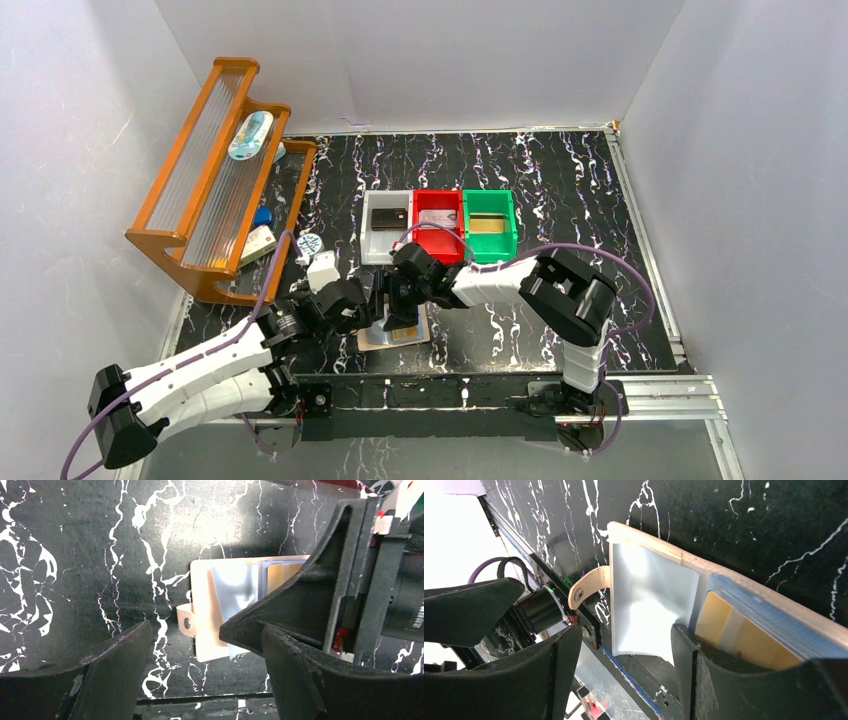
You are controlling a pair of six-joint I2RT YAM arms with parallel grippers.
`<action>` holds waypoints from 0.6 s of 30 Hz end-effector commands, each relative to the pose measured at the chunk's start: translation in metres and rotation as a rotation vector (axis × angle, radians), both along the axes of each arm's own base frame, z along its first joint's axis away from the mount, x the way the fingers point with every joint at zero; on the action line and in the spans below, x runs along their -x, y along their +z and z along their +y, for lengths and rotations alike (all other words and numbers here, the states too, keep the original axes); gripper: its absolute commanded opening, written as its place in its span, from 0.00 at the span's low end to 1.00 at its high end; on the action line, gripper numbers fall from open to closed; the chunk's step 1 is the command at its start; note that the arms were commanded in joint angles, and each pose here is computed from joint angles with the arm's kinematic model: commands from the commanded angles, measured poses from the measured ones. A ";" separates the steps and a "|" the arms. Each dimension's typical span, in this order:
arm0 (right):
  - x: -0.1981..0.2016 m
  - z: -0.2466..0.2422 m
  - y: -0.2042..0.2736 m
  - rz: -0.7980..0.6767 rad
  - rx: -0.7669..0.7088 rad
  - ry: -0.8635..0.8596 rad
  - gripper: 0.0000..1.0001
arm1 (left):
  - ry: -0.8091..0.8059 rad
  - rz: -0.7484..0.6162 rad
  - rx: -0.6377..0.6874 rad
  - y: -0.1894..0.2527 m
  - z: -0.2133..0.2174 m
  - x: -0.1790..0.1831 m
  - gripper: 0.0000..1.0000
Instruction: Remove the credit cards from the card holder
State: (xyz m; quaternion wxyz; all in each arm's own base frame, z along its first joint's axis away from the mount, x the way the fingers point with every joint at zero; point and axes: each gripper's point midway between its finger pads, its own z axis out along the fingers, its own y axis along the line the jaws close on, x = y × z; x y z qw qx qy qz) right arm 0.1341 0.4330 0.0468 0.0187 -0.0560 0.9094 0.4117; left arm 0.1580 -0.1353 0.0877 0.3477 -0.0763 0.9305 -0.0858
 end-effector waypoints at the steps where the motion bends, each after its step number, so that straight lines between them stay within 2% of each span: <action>1: -0.002 -0.013 0.001 -0.034 0.073 -0.028 0.75 | 0.003 0.000 0.025 0.011 -0.009 -0.004 0.79; 4: -0.008 -0.015 0.010 -0.058 0.069 -0.054 0.72 | -0.008 0.029 0.041 0.008 -0.017 -0.002 0.76; 6: -0.010 -0.014 0.020 -0.066 0.052 -0.066 0.65 | -0.014 0.048 0.048 0.005 -0.021 -0.001 0.73; 11: -0.018 -0.008 0.047 -0.098 -0.001 -0.095 0.56 | -0.033 0.066 0.045 0.006 -0.030 -0.004 0.70; 15: -0.021 -0.009 0.046 -0.079 0.010 -0.106 0.46 | -0.056 0.082 0.015 0.003 -0.031 -0.010 0.63; 18: -0.019 -0.005 0.036 -0.042 0.019 -0.086 0.46 | -0.071 0.125 -0.006 -0.005 -0.029 -0.013 0.58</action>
